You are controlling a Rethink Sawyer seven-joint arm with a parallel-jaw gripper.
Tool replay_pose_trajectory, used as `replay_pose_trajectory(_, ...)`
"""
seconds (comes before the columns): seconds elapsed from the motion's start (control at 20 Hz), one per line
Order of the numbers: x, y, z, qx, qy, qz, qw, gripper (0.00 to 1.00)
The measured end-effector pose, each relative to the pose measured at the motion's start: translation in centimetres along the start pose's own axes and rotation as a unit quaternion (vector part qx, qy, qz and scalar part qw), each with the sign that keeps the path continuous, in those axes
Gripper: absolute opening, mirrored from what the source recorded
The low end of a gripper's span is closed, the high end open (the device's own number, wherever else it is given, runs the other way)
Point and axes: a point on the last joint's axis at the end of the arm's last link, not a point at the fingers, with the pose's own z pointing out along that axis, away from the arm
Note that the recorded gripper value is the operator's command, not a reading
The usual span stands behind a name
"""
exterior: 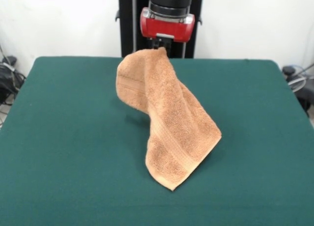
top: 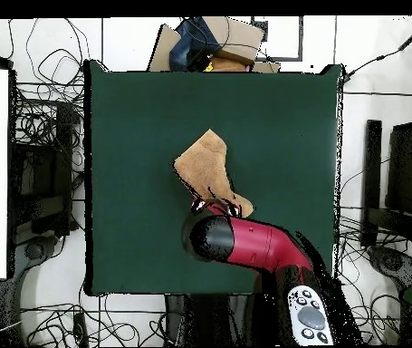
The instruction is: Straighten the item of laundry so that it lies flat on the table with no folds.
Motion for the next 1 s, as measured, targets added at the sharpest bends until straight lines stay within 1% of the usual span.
replay_pose_trajectory(0.5,0.2,0.0,-0.3,-0.003,0.014,0.005,0.9999,0.00)
replay_pose_trajectory(1.0,-0.1,-1.0,-0.9,0.000,0.008,0.013,0.9999,0.00)
